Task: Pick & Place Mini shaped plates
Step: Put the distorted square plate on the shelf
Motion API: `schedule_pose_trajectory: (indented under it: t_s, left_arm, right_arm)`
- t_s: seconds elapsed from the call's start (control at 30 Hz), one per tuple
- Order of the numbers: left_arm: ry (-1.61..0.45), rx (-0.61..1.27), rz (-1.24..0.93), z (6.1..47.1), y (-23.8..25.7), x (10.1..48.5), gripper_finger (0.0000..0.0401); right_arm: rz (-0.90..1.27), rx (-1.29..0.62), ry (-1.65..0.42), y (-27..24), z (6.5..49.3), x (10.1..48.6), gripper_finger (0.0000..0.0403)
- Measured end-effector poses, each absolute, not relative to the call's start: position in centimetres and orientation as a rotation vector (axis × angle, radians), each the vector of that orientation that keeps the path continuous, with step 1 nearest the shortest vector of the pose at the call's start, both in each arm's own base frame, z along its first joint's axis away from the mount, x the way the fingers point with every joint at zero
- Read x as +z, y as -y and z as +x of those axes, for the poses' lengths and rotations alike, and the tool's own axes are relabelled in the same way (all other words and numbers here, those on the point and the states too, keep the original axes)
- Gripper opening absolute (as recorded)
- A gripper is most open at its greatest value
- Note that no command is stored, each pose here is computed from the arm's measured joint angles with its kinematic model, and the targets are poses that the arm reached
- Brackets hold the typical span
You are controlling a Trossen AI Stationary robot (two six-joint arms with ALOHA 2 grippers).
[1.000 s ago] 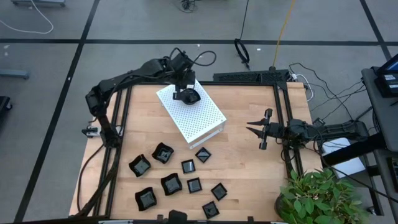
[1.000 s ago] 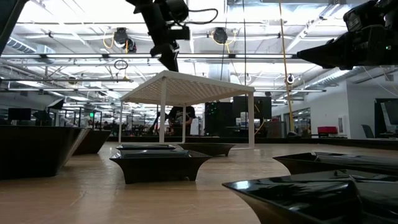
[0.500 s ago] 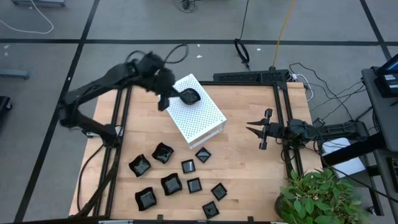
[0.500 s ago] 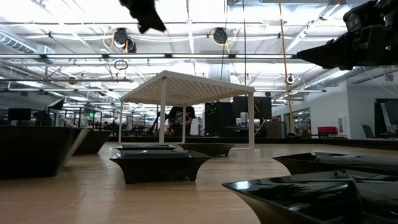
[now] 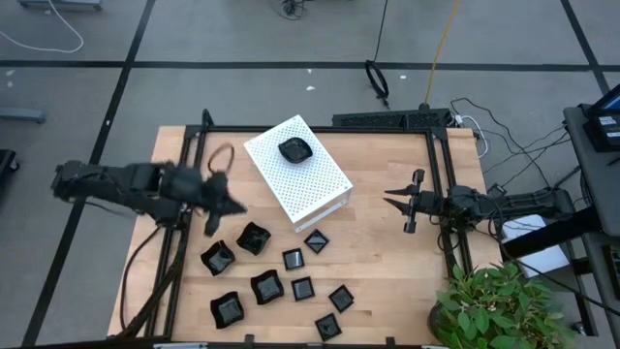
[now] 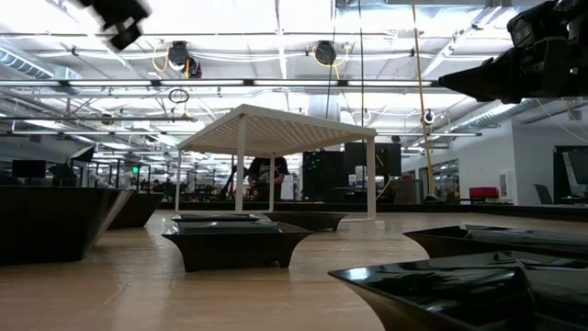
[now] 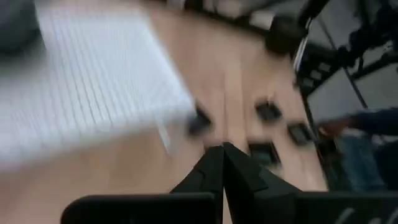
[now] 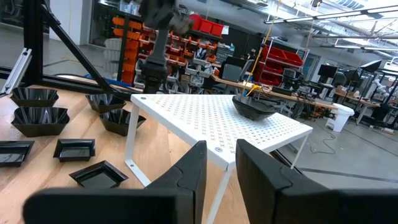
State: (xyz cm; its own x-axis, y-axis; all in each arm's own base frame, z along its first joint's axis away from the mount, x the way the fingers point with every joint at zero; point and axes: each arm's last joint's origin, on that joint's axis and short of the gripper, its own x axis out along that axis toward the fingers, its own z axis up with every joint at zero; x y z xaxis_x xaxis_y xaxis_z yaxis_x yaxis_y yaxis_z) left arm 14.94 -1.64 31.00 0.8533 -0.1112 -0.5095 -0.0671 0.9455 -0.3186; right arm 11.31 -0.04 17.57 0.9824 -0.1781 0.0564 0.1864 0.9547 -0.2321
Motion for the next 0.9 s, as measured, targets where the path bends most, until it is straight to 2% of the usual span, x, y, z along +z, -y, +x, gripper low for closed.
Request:
schedule_pose_trajectory:
  t_s: [0.27, 0.43, 0.57, 0.77, 0.9]
  left_arm:
    - [-0.846, 0.175, -0.552, 14.0, 5.3, 24.4, 0.0003]
    - [-0.952, 0.233, -0.513, 15.5, 6.8, 22.2, 0.0013]
    - [-1.027, 0.302, -0.505, 17.0, 7.0, 20.8, 0.0060]
    - [-1.154, 0.503, -0.662, 18.3, 5.4, 18.7, 0.0149]
    - [-1.184, 0.587, -0.667, 19.0, 4.2, 17.8, 0.0182]
  right_arm:
    - [-0.239, -0.185, 0.035, 0.0, 11.3, 17.6, 0.0073]
    - [-0.239, -0.185, 0.035, 0.0, 11.3, 17.6, 0.0073]
    - [-0.239, -0.185, 0.035, 0.0, 11.3, 17.6, 0.0073]
    - [-0.239, -0.185, 0.035, 0.0, 11.3, 17.6, 0.0073]
    - [-0.239, -0.185, 0.034, 0.0, 11.3, 17.6, 0.0073]
